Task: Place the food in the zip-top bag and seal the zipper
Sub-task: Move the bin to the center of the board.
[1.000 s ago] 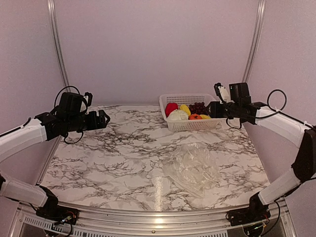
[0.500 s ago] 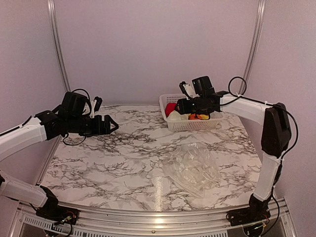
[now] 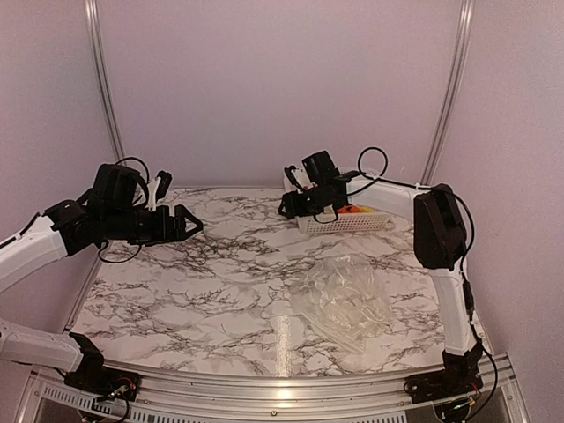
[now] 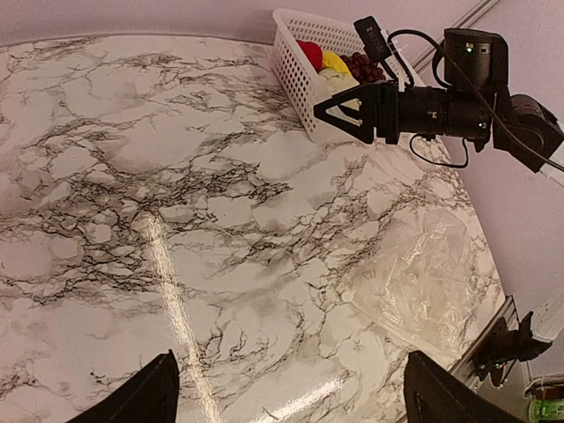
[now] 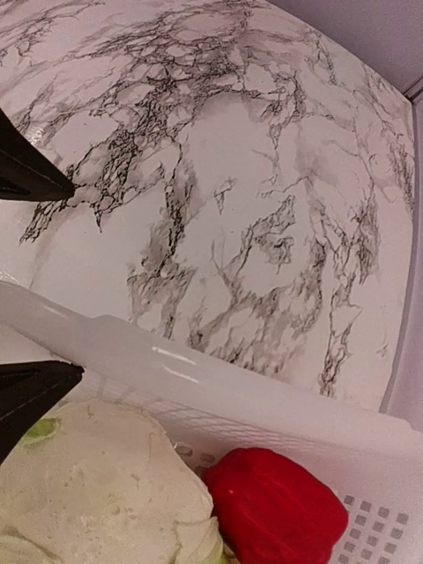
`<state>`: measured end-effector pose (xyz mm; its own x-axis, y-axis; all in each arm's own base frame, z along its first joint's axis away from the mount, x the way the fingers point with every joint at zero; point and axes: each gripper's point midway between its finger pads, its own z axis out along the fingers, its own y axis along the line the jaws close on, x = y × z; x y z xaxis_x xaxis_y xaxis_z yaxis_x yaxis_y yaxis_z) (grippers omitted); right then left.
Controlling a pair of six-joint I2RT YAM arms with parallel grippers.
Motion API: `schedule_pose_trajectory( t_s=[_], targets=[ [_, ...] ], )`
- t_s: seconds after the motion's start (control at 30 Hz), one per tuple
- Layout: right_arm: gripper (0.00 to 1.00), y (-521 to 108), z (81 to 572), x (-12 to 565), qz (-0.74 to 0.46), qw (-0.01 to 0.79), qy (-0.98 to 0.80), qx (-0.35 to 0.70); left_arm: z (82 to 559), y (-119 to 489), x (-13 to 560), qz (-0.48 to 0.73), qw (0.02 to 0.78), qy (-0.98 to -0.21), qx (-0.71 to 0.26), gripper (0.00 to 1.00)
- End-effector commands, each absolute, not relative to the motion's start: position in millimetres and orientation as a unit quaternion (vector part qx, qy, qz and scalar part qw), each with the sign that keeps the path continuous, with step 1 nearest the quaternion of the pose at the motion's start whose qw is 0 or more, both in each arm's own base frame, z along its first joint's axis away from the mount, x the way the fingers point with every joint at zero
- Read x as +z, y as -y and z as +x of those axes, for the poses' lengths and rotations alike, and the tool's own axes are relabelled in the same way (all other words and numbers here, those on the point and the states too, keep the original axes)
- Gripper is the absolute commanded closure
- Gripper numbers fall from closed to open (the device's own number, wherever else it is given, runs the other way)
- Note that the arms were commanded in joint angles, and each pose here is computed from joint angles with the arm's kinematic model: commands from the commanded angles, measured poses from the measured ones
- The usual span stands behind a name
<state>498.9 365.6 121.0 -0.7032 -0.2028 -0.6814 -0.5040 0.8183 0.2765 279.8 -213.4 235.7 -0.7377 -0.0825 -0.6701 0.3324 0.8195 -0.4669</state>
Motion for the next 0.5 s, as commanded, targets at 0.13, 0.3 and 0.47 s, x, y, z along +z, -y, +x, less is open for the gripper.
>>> schedule_pose_trajectory(
  t_s=[0.13, 0.3, 0.47],
  targets=[
    [0.52, -386.2, 499.6, 107.5, -0.201, 0.303, -0.899, 0.243, 259.9, 198.0, 225.0, 0.064, 0.342, -0.895, -0.278, 0.09],
    [0.62, -405.4, 477.4, 100.3, -0.242, 0.286, -0.893, 0.249, 258.8, 195.8, 223.6, 0.061, 0.346, -0.894, -0.277, 0.09],
    [0.67, -436.3, 433.0, 94.2, -0.295, 0.256, -0.885, 0.254, 263.1, 193.2, 228.7, 0.055, 0.358, -0.892, -0.271, 0.09]
  ],
)
